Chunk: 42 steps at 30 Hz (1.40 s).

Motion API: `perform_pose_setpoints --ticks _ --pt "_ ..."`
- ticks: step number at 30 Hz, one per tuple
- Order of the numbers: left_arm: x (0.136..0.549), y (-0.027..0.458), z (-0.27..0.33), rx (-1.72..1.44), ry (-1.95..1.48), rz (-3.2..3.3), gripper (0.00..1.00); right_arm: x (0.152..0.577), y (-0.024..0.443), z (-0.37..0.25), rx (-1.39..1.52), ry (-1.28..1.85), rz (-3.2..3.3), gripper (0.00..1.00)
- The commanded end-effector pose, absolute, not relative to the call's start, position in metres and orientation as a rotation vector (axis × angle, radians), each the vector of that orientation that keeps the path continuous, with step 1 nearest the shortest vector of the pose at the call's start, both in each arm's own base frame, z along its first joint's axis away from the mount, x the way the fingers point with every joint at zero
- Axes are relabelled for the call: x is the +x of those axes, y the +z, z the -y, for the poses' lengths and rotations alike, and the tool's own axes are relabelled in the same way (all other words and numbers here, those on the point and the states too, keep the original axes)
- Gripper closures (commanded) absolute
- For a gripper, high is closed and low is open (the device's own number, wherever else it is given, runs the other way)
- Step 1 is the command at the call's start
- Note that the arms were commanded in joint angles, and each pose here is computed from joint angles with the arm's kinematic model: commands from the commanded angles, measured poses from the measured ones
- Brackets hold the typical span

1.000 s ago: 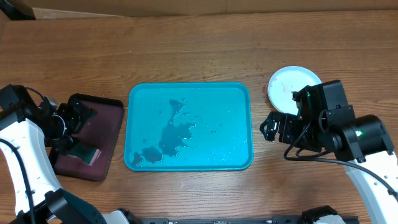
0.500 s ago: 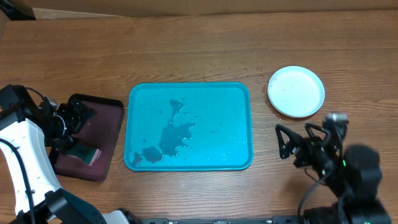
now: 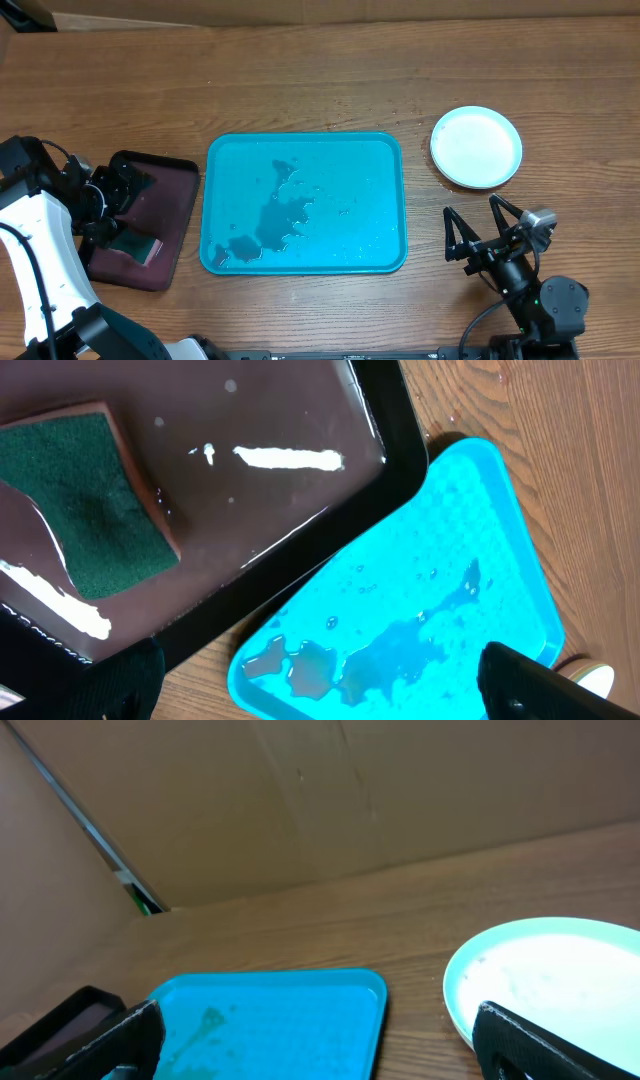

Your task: Clean dirty plates on tray and stack at the side

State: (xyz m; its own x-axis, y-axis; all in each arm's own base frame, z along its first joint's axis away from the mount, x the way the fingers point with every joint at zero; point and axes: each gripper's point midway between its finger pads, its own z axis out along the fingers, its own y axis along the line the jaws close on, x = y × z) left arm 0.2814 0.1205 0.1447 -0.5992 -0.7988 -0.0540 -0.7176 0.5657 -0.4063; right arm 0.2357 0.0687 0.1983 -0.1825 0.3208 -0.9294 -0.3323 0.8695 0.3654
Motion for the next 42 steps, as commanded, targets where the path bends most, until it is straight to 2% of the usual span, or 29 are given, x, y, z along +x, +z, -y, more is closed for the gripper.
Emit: perform_pose_setpoints --ticks 1,15,21,27,42 --pt "0.284 0.148 -0.121 -1.229 -0.498 -2.574 0.0 0.236 0.196 -0.069 -0.022 0.579 -1.615 0.0" --pt "0.285 0.148 -0.121 -1.226 -0.497 -2.571 0.0 0.238 0.191 -0.055 0.024 0.513 -1.531 0.0" --pt "0.285 0.148 -0.121 -1.226 -0.497 -2.571 0.0 0.243 0.172 -0.036 0.128 0.419 -1.596 0.0" --pt "0.285 0.148 -0.121 -1.226 -0.497 -2.571 0.0 0.244 0.171 -0.034 -0.018 0.254 -1.594 0.0" --pt "0.285 0.148 -0.121 -1.226 -0.497 -2.571 0.0 0.245 0.171 -0.028 0.003 0.224 -1.594 0.0"
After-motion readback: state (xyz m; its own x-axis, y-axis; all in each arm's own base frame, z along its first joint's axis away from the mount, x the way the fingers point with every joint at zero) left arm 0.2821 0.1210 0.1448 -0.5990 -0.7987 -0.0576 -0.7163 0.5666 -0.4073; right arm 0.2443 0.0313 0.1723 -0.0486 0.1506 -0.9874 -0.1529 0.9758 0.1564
